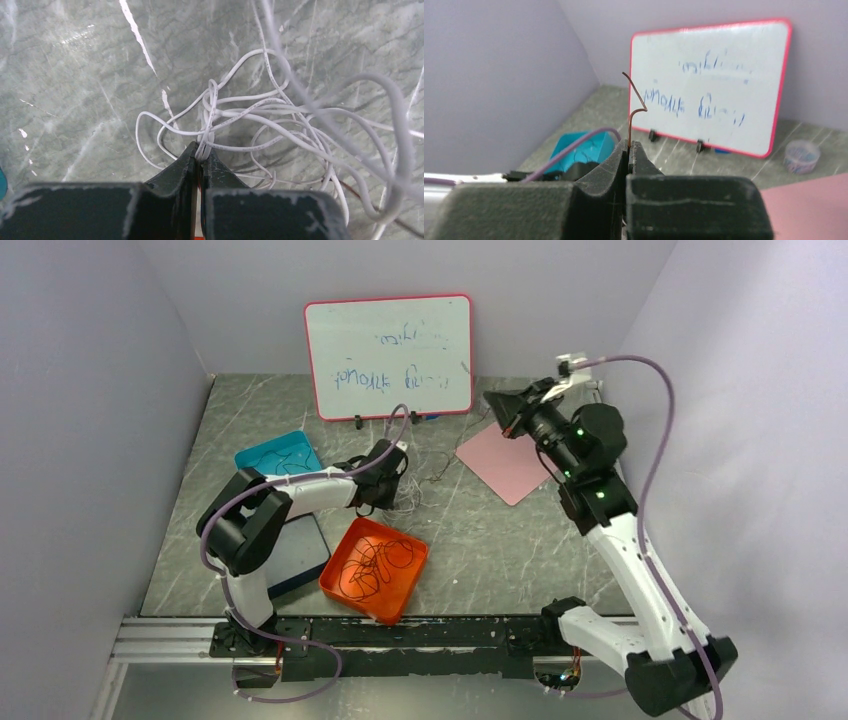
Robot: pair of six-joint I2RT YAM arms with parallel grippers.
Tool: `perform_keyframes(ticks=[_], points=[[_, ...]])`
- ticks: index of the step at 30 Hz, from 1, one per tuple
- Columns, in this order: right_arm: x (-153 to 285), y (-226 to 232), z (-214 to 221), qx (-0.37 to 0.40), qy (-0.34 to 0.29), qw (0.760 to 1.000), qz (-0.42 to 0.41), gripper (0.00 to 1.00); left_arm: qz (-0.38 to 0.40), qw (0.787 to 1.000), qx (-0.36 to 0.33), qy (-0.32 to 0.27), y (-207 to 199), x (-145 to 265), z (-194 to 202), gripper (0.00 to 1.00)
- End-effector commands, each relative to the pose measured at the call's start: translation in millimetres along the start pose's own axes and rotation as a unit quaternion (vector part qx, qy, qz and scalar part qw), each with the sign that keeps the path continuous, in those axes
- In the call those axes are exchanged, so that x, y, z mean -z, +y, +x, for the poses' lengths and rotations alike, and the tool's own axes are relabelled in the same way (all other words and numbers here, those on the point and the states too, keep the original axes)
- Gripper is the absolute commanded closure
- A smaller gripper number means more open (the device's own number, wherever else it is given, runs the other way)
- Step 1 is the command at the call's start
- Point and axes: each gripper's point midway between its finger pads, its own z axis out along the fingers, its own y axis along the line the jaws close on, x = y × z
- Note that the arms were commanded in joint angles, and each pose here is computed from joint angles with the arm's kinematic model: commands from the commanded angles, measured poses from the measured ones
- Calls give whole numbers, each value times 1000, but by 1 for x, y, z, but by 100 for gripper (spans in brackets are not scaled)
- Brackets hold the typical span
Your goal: Untangle the cables
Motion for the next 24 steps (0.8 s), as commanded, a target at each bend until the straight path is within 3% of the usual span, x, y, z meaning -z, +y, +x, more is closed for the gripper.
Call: perform_keyframes(ticks=[1, 14, 24], points=[[24, -1, -49, 24, -63, 997, 44, 100, -20, 1000, 11, 14, 15, -6, 13, 93], [87, -16, -109, 75, -159, 972, 154, 100, -32, 999, 36, 20, 32, -11, 22, 93], [175, -60, -140, 66, -250, 904, 340, 100, -44, 997, 47, 31, 42, -16, 33, 93]])
